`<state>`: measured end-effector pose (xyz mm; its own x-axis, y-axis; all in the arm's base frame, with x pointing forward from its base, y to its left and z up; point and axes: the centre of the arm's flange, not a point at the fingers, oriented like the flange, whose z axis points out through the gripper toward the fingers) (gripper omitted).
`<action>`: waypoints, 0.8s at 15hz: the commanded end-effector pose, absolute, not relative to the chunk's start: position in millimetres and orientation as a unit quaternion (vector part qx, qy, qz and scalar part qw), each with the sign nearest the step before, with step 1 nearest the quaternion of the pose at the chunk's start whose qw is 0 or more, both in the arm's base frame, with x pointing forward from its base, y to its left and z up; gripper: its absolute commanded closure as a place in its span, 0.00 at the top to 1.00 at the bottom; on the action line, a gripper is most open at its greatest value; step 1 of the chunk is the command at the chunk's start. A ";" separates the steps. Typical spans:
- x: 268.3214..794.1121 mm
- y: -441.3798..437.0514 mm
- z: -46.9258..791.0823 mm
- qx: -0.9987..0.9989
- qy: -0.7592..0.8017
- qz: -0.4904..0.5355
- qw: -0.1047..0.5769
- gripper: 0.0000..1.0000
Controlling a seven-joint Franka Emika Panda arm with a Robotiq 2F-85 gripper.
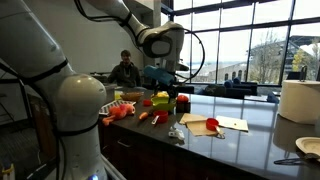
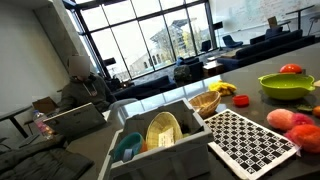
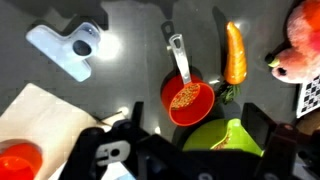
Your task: Pour the contents in the orange object inside the bowl
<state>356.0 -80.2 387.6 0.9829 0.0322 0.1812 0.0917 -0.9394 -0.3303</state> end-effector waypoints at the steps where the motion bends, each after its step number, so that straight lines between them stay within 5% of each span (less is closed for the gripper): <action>1: 350.8 -77.2 349.2 -0.960 -0.086 -0.084 0.254 1.00; 12: 324.2 -32.3 285.5 -0.846 -0.216 -0.023 0.487 1.00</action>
<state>320.0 -34.2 300.7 0.9187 0.3053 0.2507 0.3801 -0.5105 -0.7713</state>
